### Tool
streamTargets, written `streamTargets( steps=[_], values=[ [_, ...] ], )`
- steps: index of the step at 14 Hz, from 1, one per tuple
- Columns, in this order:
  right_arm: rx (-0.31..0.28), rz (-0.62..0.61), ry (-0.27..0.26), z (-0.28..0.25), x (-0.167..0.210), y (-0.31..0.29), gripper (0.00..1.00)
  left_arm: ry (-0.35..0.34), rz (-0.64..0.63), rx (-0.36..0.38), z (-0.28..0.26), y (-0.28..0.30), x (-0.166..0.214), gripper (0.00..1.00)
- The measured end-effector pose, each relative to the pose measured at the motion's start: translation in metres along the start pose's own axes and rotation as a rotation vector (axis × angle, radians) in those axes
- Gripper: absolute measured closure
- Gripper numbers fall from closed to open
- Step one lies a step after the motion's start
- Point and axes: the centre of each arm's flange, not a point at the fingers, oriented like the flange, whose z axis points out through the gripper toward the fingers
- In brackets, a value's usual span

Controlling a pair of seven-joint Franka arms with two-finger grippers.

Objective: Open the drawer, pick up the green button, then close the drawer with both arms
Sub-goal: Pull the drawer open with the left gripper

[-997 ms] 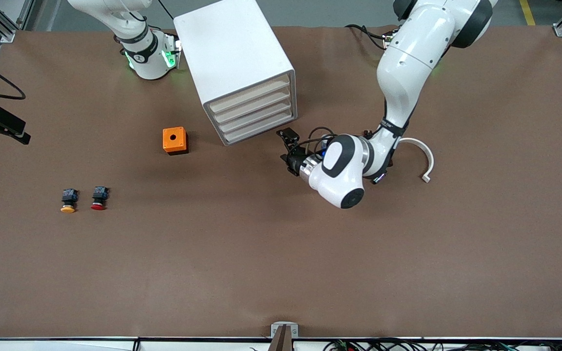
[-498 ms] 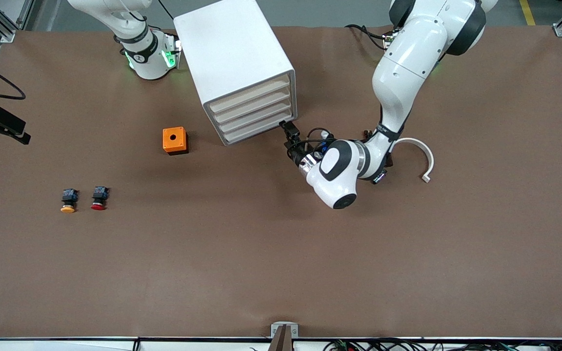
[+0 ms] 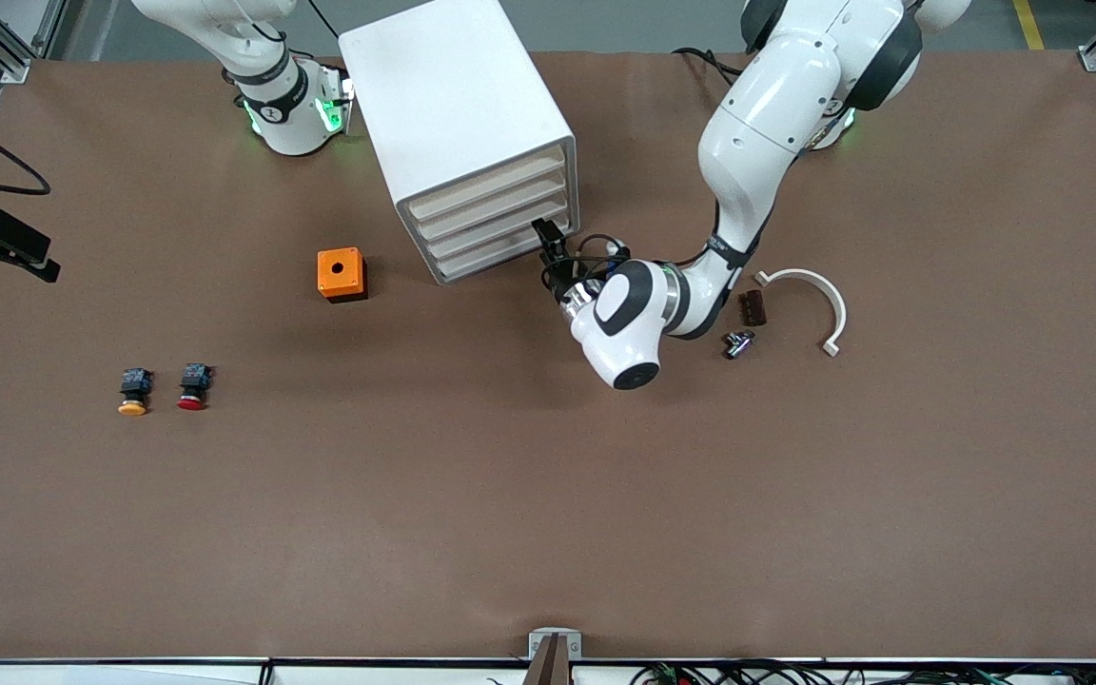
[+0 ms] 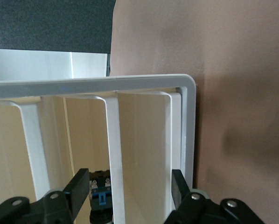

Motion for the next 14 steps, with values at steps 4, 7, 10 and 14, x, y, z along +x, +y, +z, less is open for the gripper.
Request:
streamTargets(
  steps=[4, 7, 10, 14],
  values=[
    [0.0, 0.0, 0.0, 0.0, 0.0, 0.0, 0.0, 0.036, 0.033, 0.01, 0.026, 0.0, -0.005, 0.33],
    [0.0, 0.0, 0.0, 0.0, 0.0, 0.0, 0.0, 0.025, 0.045, 0.022, 0.028, 0.0, -0.006, 0.44],
    [0.0, 0.0, 0.0, 0.0, 0.0, 0.0, 0.0, 0.007, 0.05, 0.036, 0.027, -0.002, -0.008, 0.47],
    [0.0, 0.0, -0.005, 0.003, 0.001, 0.0, 0.0, 0.004, 0.05, 0.045, 0.025, -0.005, -0.01, 0.86]
  ],
)
